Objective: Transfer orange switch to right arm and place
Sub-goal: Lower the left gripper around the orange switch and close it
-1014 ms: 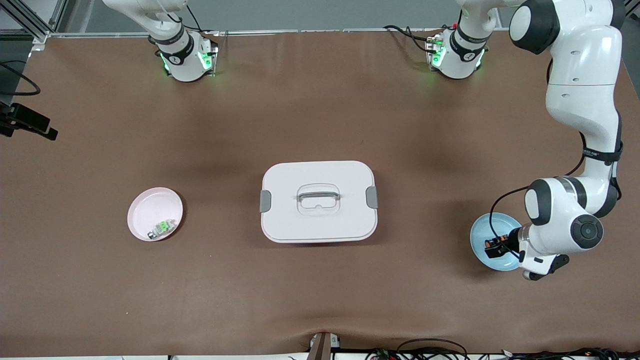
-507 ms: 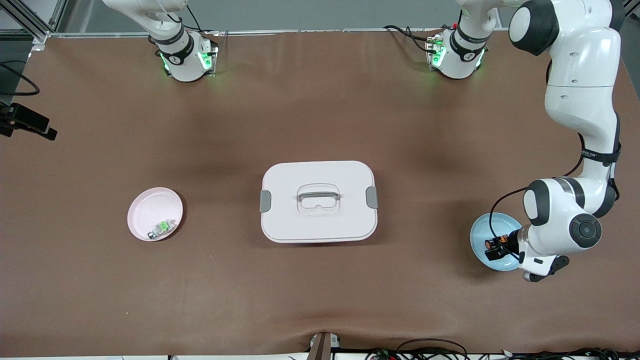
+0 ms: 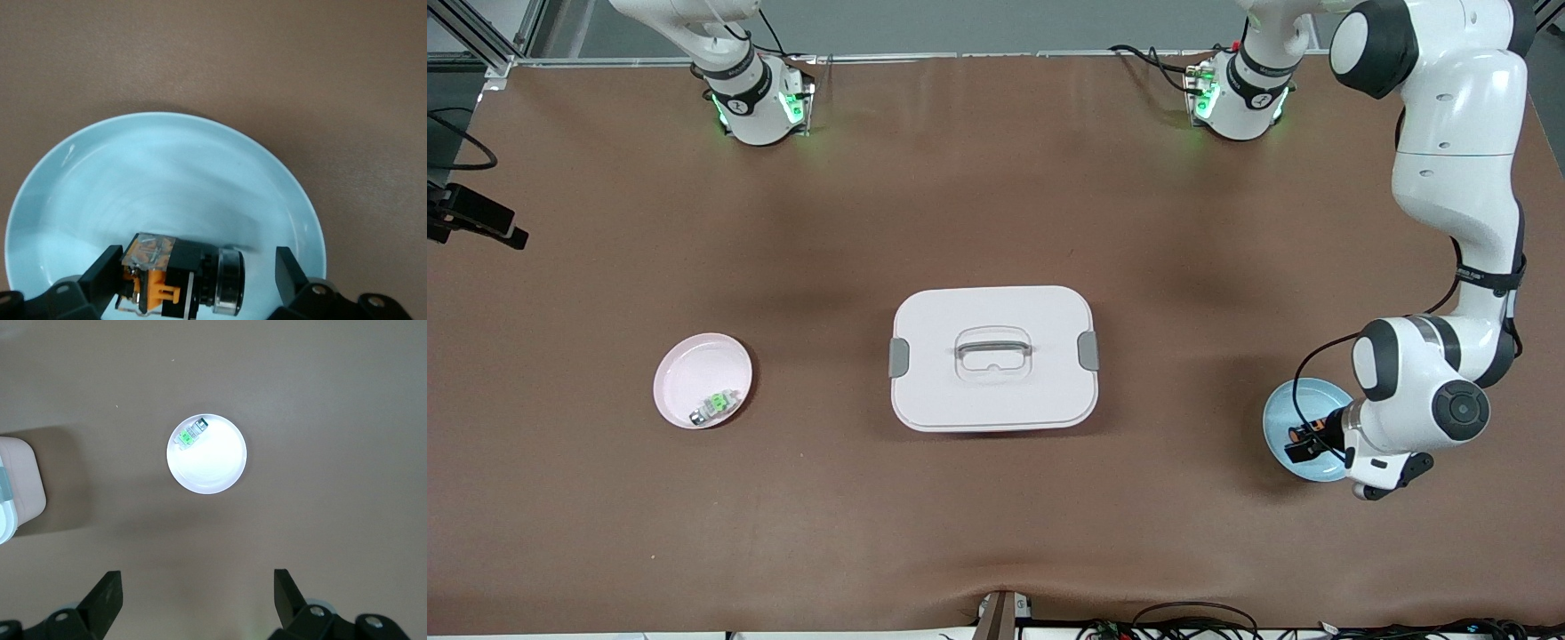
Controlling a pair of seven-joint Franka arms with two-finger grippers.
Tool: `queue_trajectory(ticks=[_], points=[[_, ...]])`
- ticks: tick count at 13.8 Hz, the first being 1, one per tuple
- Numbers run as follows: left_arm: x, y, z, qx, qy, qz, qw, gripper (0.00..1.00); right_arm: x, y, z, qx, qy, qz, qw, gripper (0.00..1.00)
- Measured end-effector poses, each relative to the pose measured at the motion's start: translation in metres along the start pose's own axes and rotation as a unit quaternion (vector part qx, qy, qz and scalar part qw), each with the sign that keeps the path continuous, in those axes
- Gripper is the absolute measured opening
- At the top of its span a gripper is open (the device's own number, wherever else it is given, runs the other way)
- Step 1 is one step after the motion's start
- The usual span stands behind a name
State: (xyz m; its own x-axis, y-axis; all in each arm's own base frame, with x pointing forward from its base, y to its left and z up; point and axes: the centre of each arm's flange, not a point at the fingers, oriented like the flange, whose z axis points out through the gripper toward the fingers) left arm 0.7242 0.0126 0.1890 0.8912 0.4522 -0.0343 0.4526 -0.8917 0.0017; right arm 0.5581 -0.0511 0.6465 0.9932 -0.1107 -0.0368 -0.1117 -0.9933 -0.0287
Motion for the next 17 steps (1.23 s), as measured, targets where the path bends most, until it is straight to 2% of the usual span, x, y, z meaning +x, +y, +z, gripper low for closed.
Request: queue_trajectory(ticks=[13, 15, 17], points=[[-0.0040, -0.0002, 0.0060, 0.003, -0.006, -0.002, 1.000, 1.00, 0.0001, 0.0020, 0.0000, 0.000, 0.000, 0.002, 1.000, 1.00], [-0.0056, 0.0007, 0.0077, 0.004, -0.008, -0.001, 1.000, 0.97, 0.0002, 0.0047, 0.0001, 0.000, 0.000, 0.004, 1.000, 1.00], [-0.0054, 0.0001, 0.0077, 0.004, -0.008, -0.001, 1.000, 0.80, 0.0005, 0.0087, 0.0004, 0.000, 0.000, 0.008, 1.000, 1.00]])
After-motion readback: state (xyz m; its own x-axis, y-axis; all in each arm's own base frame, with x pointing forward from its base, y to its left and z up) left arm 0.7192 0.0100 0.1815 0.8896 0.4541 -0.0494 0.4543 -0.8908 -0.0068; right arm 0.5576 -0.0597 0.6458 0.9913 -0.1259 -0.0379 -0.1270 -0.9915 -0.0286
